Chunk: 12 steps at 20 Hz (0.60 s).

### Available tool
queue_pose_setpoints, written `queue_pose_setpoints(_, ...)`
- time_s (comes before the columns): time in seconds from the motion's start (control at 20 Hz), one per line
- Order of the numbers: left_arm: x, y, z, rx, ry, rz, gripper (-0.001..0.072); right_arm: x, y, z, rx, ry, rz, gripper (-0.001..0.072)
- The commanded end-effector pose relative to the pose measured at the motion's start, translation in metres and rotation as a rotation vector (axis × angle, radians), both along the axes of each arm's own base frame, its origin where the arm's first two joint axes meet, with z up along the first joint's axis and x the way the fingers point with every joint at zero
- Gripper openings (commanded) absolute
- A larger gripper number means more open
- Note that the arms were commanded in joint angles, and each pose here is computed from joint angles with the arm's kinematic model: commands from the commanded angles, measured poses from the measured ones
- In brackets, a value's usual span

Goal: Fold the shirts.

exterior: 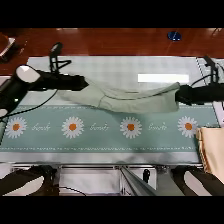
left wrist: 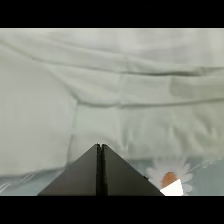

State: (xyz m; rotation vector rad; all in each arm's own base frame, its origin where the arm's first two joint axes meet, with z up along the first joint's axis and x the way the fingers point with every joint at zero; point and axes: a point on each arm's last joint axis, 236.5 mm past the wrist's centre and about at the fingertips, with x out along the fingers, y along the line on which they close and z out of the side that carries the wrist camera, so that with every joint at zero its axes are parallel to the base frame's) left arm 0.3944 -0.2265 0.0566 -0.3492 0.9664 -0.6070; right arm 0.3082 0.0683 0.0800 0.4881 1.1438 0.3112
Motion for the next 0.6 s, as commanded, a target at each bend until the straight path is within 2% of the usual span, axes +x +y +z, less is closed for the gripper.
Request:
queue_pose_setpoints(0.0,-0.015,-0.088,-0.005,-0.073,0.009,-0.112,0.0015,-0.061,0.01,0.039,-0.014,-0.079,-0.031,0.0036)
queue_pose_setpoints(0.2,-0.068,-0.19,-0.05,-0.068,0.161,-0.312,0.0015,-0.085,0.015,0.069,-0.015,-0.182,-0.066,0.0036)
queue_pose_setpoints(0.35,-0.139,-0.248,-0.08,-0.044,0.301,-0.513,0.0016,-0.088,0.018,0.073,-0.004,-0.194,-0.068,0.0036)
queue_pose_setpoints(0.55,-0.197,-0.287,-0.101,-0.07,0.398,-0.598,0.0016,-0.087,0.027,0.079,0.031,-0.215,-0.043,0.0036)
